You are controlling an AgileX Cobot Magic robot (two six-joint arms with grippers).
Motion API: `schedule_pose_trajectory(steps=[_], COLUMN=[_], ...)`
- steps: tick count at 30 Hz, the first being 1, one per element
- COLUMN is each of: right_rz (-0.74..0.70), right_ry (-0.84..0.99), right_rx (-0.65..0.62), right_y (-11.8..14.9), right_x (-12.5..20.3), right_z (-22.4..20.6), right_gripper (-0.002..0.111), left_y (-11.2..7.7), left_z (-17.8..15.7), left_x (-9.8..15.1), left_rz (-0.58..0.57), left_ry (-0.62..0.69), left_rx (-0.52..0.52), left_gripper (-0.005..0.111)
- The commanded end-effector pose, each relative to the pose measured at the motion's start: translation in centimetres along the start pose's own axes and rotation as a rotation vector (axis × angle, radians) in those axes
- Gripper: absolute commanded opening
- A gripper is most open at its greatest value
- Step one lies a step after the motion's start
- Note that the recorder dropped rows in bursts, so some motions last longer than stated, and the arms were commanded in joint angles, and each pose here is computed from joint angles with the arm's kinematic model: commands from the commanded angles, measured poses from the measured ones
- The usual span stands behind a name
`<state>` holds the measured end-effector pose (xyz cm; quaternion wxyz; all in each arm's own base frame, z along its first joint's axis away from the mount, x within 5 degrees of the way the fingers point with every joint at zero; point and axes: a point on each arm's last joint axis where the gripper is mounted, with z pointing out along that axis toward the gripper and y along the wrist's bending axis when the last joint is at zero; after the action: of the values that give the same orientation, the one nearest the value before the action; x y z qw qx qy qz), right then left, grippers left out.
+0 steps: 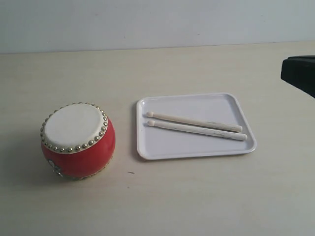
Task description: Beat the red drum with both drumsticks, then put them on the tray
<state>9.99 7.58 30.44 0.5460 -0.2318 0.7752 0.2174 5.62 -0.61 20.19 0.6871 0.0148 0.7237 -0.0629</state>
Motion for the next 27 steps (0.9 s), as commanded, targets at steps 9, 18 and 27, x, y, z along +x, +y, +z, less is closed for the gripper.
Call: schedule_pose_trajectory(steps=[9, 18, 27], right_rz=[0.045, 0.047, 0.172], right_ry=[-0.122, -0.132, -0.268], right_rx=[0.171, 0.317, 0.501], right_y=[-1.8, -3.3, -4.1], right_x=[-0.6, -0.7, 3.7], right_z=[-2.4, -2.7, -4.6], right_gripper=[0.0, 0.0, 0.0], left_y=[0.0, 0.0, 0.0], left_z=[0.0, 0.0, 0.0], left_x=[0.1, 0.1, 0.1], left_rz=[-0.002, 0.002, 0.0], left_ry=[0.002, 0.002, 0.002], left_rx=[-0.002, -0.002, -0.002], left_gripper=[0.0, 0.0, 0.0])
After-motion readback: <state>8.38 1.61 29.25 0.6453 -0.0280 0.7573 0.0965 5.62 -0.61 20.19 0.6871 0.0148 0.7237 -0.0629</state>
